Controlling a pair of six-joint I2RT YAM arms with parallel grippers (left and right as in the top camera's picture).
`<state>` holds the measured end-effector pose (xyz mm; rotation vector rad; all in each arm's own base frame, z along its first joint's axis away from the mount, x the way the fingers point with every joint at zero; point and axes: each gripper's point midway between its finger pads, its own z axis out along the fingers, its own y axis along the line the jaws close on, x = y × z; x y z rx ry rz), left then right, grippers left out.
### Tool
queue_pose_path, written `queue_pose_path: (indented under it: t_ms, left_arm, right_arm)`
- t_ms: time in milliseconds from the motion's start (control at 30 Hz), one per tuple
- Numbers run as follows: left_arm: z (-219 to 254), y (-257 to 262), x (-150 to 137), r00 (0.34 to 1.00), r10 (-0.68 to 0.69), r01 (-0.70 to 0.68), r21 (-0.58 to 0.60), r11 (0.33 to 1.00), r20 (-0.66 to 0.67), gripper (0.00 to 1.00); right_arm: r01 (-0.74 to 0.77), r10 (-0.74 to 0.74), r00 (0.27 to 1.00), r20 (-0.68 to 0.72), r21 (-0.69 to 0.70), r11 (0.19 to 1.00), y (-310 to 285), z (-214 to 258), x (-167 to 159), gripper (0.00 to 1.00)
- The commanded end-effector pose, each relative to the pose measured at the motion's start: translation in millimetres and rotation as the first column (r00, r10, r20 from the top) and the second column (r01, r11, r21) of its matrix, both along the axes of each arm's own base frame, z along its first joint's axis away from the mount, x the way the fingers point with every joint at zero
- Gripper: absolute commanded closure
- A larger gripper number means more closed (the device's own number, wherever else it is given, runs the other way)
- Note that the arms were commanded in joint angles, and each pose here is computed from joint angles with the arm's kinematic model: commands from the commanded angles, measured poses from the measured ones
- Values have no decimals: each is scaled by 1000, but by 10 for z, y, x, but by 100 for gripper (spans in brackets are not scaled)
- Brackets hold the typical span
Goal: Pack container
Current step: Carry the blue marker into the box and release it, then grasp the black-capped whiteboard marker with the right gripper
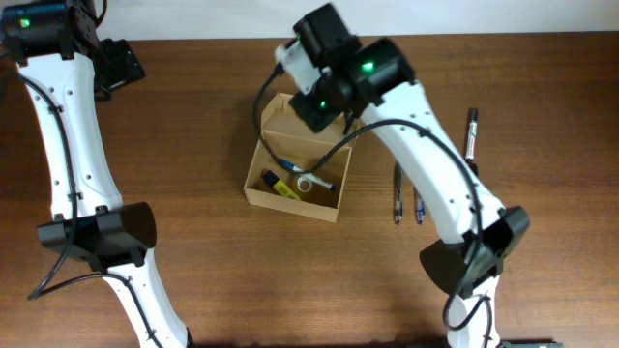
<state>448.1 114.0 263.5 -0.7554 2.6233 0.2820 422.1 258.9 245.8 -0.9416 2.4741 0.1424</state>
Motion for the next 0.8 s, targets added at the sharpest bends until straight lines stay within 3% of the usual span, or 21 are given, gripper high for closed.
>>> queue_pose_path:
  t_ms: [0,133,400,600,767]
  left_arm:
    - [73,13,-38,1000,-7,7,10,1000,10,0]
    - [73,13,-38,1000,-7,7,10,1000,10,0]
    - [73,13,-38,1000,-7,6,10,1000,10,0]
    - [73,13,-38,1000,-7,6,10,1000,10,0]
    - [73,13,-38,1000,-7,6,10,1000,10,0]
  right_arm:
    - [249,-249,968,30,1,968,-463,101,253,50]
    - [454,-450,890,-76,46,890,-1070,26,386,50]
    - [676,-666,720,-197,-16,736,-2356,-240,451,50]
    - [747,-739,597,-313,-119,654,-2889,-810,366,51]
    - [769,-741,545,-391,-119,628,-3048,-1162,330,51]
